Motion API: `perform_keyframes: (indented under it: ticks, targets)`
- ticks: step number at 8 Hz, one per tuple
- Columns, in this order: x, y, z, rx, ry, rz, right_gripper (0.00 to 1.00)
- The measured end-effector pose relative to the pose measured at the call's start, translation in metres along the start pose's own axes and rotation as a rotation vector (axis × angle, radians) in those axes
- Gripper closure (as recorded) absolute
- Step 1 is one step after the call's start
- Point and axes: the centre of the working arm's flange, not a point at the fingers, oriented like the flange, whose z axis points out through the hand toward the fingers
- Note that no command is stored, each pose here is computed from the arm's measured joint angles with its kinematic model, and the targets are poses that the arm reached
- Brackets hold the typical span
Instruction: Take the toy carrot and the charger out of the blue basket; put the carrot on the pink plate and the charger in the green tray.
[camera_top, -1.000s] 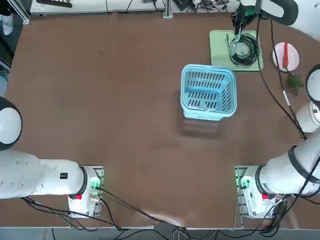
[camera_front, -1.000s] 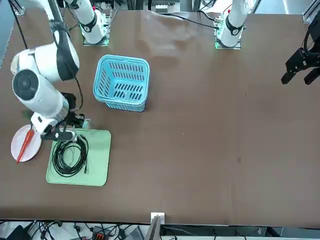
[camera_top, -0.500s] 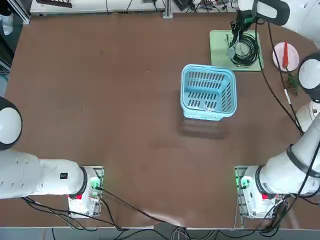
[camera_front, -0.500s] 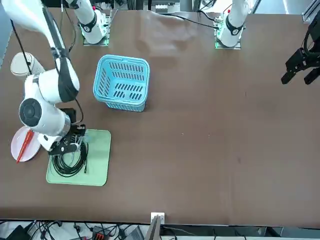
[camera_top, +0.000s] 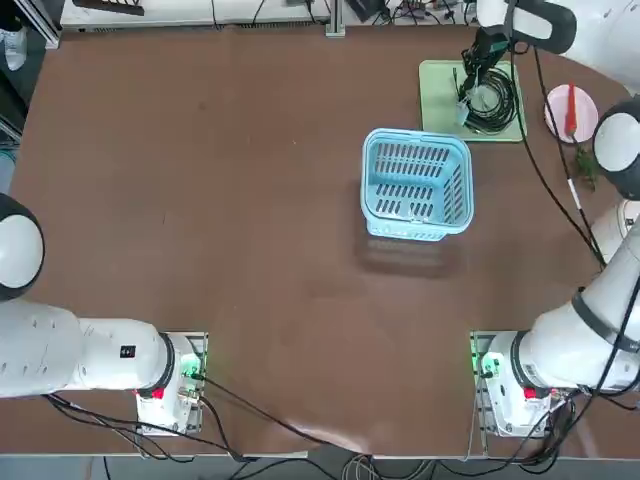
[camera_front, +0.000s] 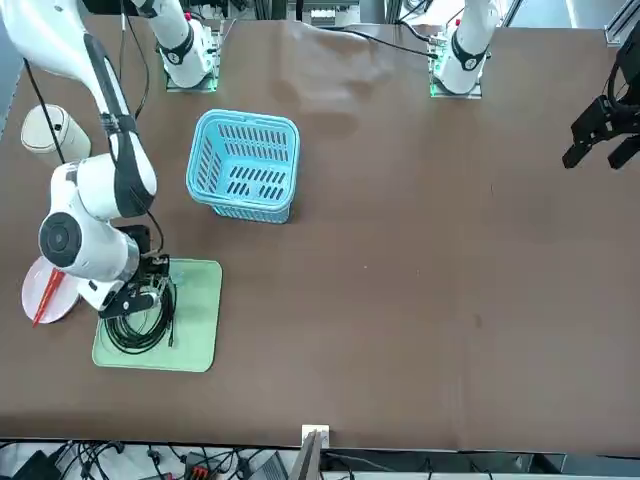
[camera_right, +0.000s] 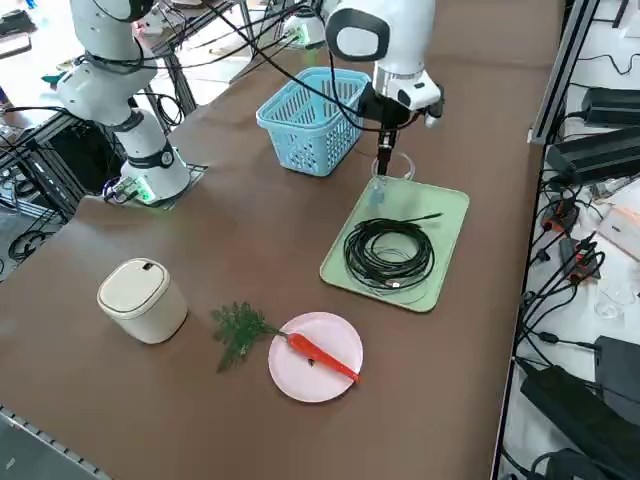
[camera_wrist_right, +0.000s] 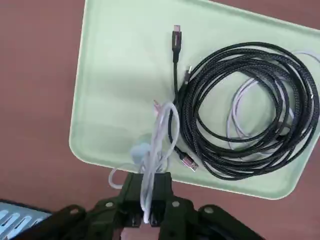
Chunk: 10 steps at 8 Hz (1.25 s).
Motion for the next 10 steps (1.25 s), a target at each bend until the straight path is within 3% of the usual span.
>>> perform_keyframes:
  ticks: [5, 7, 8, 10]
  targets:
    - [0.002, 0.012, 0.008, 0.006, 0.000, -0.029, 0.79]
    - [0.001, 0.032, 0.013, 0.011, 0.002, -0.039, 0.59]
    - [0.002, 0.036, 0.015, 0.013, 0.007, -0.037, 0.55]
    - [0.004, 0.035, 0.016, 0.014, 0.021, -0.040, 0.22]
